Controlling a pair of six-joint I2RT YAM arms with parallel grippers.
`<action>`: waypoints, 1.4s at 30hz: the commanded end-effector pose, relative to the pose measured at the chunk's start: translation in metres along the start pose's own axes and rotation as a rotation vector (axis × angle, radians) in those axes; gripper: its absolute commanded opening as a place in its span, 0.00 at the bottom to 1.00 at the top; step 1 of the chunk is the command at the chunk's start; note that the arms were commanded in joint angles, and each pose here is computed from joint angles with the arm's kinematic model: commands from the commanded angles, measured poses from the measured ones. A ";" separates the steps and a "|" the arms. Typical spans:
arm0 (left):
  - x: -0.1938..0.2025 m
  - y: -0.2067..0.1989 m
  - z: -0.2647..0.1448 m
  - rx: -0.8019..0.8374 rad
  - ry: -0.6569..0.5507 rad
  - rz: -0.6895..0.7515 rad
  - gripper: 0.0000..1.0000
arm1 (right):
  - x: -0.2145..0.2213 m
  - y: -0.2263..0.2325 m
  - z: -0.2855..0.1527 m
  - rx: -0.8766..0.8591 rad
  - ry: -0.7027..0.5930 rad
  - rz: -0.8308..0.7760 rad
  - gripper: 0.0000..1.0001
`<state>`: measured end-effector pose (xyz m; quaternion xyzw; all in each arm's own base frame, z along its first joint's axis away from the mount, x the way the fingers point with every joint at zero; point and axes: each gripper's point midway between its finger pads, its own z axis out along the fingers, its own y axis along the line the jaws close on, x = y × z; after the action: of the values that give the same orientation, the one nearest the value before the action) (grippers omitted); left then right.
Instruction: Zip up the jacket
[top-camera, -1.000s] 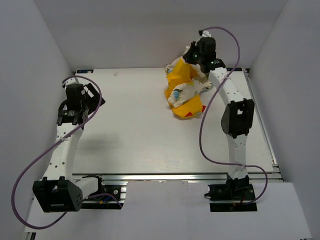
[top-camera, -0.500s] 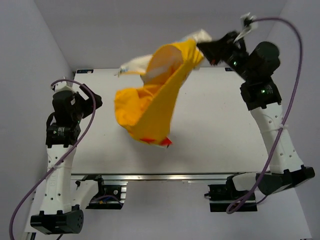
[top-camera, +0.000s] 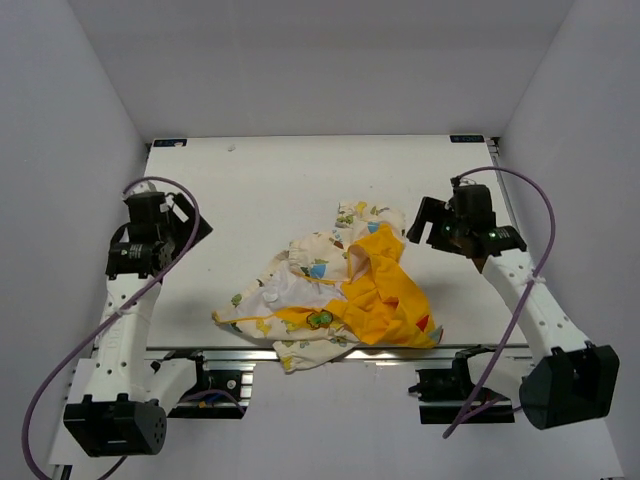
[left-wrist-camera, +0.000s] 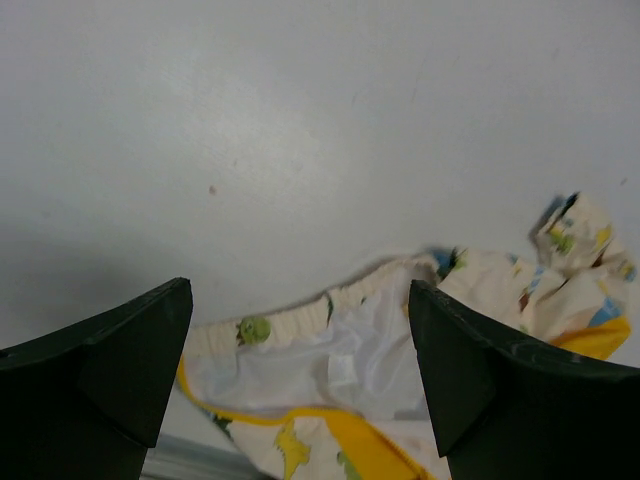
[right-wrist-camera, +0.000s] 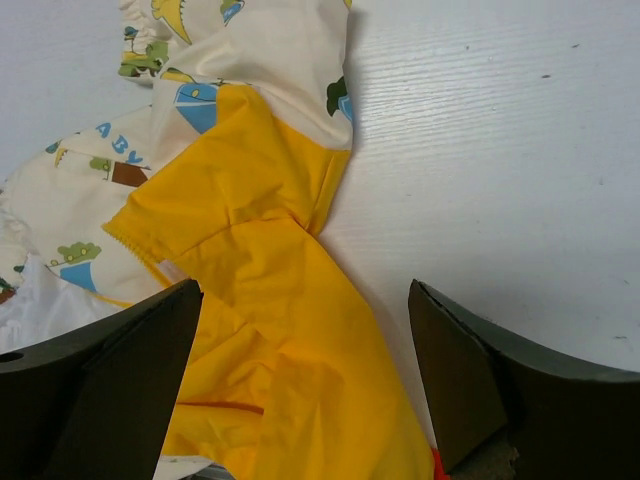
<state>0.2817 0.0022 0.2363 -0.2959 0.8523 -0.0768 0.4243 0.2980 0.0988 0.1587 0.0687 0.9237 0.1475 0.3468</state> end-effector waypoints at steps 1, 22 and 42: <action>0.063 0.009 0.018 0.026 0.211 -0.022 0.98 | -0.004 -0.007 -0.023 0.037 -0.044 -0.045 0.89; 0.211 -0.128 0.075 0.305 0.534 0.461 0.98 | 0.188 -0.027 -0.041 0.205 0.410 -0.084 0.89; 0.158 -0.142 0.108 0.057 0.302 0.441 0.98 | 0.053 -0.048 -0.045 0.528 -0.026 -0.062 0.00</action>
<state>0.3359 -0.2270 0.0731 -0.0176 0.9658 -0.0892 0.2429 0.1943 0.0784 0.1069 0.0996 0.9579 -0.0583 0.2628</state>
